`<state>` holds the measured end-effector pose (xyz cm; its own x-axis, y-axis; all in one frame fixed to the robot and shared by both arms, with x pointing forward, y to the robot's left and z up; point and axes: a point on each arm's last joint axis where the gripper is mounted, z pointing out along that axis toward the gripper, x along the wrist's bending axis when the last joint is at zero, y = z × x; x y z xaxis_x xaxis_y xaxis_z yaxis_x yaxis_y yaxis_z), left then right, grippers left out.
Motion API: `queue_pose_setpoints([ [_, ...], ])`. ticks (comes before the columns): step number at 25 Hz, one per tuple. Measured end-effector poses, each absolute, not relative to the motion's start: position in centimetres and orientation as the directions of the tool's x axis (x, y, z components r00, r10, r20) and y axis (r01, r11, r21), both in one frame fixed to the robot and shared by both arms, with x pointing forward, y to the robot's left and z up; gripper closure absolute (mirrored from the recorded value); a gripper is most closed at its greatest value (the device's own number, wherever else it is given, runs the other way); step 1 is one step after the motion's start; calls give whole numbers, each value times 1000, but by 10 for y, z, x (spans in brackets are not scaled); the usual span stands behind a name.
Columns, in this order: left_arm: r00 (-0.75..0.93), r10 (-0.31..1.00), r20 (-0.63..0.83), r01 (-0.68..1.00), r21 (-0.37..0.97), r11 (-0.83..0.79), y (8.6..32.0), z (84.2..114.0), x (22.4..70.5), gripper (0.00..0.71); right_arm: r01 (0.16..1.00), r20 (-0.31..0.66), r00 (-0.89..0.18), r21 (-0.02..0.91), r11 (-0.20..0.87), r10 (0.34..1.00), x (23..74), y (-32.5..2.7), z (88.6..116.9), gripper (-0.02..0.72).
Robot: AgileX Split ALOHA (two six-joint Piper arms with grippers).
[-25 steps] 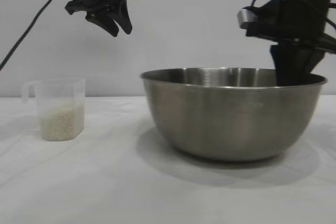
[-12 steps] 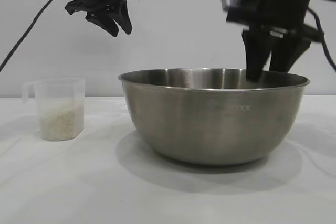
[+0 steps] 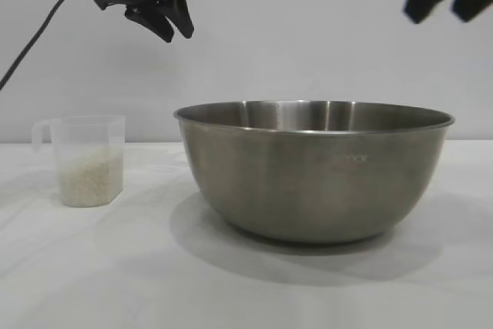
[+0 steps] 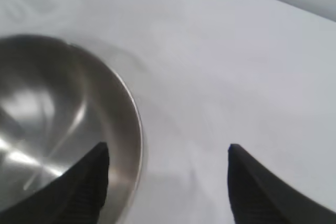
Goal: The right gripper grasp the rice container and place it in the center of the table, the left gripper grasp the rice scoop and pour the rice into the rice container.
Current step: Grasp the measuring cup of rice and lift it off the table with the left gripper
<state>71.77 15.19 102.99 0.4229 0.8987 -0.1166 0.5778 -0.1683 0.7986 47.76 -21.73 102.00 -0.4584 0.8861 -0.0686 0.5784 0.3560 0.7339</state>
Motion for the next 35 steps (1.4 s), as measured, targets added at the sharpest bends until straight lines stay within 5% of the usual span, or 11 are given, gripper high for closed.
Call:
queue_pose_setpoints([
  [14, 428, 898, -99, 542, 824, -167, 154, 1050, 713, 487, 555, 82, -486, 798, 234, 870, 337, -248, 1060, 292],
  [24, 432, 898, -84, 539, 822, -183, 154, 1049, 713, 487, 590, 32, -404, 773, 234, 914, 298, -269, 1059, 292],
  [35, 442, 894, -70, 539, 818, -202, 155, 1053, 710, 487, 677, 83, -326, 716, 172, 942, 287, -274, 1048, 292],
])
